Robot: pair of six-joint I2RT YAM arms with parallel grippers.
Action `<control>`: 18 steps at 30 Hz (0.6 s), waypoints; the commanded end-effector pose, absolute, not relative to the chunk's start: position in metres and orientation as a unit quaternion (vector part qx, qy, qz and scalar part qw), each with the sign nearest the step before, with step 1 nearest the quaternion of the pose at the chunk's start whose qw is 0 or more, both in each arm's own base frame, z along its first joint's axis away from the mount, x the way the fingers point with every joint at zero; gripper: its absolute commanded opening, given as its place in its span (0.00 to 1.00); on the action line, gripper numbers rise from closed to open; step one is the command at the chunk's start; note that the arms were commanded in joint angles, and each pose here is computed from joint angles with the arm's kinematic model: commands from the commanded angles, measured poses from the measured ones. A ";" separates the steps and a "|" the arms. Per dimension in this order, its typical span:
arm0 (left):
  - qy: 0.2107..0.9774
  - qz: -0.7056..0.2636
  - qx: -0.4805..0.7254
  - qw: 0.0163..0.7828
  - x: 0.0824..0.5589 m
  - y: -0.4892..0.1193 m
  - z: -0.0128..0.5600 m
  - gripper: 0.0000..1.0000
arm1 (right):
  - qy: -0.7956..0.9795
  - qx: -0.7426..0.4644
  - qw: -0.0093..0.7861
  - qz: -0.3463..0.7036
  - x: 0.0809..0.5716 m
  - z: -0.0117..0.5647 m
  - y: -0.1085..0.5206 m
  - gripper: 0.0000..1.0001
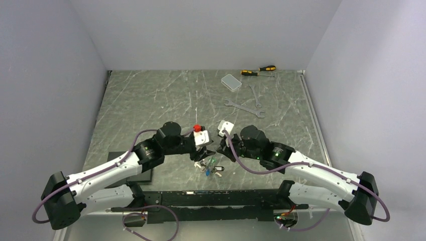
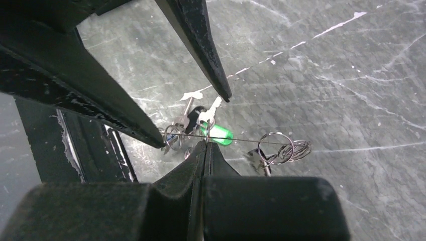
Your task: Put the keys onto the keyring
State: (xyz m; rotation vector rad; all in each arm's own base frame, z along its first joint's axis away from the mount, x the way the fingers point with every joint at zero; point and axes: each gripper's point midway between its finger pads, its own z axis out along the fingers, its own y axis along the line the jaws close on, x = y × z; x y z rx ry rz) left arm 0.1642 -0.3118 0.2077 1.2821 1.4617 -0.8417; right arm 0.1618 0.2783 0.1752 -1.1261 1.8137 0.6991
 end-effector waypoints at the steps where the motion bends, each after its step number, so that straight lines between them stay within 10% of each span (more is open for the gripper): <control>1: 0.551 -0.364 0.555 0.506 0.157 -0.322 0.218 0.48 | 0.686 -0.455 0.477 0.307 0.160 0.210 0.288 0.00; 18: 0.548 -0.328 0.590 0.494 0.169 -0.327 0.208 0.08 | 0.670 -0.472 0.483 0.308 0.151 0.214 0.292 0.00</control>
